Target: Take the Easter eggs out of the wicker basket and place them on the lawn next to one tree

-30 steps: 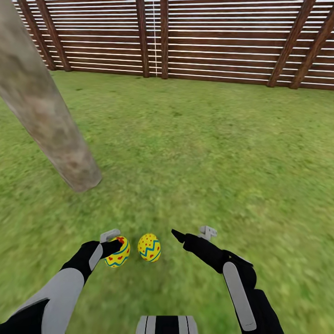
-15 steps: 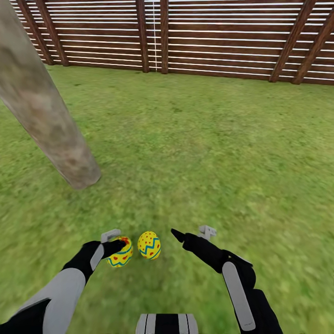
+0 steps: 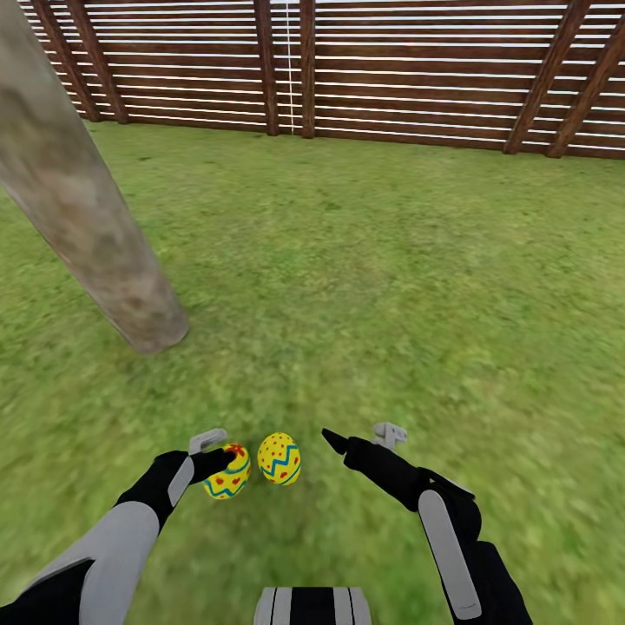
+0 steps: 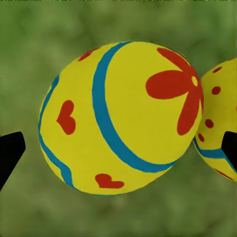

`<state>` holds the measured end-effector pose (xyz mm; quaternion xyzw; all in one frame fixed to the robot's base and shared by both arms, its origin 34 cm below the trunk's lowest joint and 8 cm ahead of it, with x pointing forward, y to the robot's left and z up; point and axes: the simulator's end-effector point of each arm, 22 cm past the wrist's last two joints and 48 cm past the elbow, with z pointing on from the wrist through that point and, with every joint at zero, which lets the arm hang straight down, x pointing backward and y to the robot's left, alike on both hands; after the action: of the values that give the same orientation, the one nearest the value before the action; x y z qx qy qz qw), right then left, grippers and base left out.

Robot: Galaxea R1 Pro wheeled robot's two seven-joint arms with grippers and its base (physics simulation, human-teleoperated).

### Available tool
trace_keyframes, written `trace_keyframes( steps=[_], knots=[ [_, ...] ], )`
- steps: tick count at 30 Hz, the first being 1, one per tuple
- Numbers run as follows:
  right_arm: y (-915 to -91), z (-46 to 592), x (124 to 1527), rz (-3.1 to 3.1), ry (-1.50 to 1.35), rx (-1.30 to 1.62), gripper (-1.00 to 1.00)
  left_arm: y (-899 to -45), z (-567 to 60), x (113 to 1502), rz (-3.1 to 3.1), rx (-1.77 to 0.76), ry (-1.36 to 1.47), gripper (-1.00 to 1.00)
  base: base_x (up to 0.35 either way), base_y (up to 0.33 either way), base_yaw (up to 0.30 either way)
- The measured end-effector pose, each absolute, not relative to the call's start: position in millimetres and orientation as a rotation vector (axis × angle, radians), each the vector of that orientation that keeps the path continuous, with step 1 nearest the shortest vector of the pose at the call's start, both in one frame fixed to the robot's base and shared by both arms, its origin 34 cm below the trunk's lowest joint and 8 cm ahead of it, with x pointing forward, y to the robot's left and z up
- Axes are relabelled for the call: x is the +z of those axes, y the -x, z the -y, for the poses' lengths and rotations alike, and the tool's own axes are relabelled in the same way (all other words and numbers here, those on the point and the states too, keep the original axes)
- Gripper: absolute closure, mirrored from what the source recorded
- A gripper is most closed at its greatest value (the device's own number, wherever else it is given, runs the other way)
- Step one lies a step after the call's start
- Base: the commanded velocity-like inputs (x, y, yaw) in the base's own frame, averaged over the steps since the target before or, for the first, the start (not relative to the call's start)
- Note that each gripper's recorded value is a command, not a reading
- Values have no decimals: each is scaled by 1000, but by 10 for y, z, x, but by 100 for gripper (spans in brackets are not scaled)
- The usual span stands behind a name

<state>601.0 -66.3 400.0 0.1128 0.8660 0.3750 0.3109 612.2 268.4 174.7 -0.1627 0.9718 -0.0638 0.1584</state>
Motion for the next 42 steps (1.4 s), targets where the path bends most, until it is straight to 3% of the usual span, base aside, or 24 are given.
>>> trace_keyframes(
  steps=[35, 42],
  knots=[
    [-6093, 684, 4575, -2191, -245, 974, -100, -6317, -2663, 2313, -2738, -220, 458, -100, -6, 0, 0],
    [-6106, 686, 4752, -2163, -228, 970, -100, -6377, -2668, 2500, -2726, -230, 452, -100, -62, 19, 185]
  ],
)
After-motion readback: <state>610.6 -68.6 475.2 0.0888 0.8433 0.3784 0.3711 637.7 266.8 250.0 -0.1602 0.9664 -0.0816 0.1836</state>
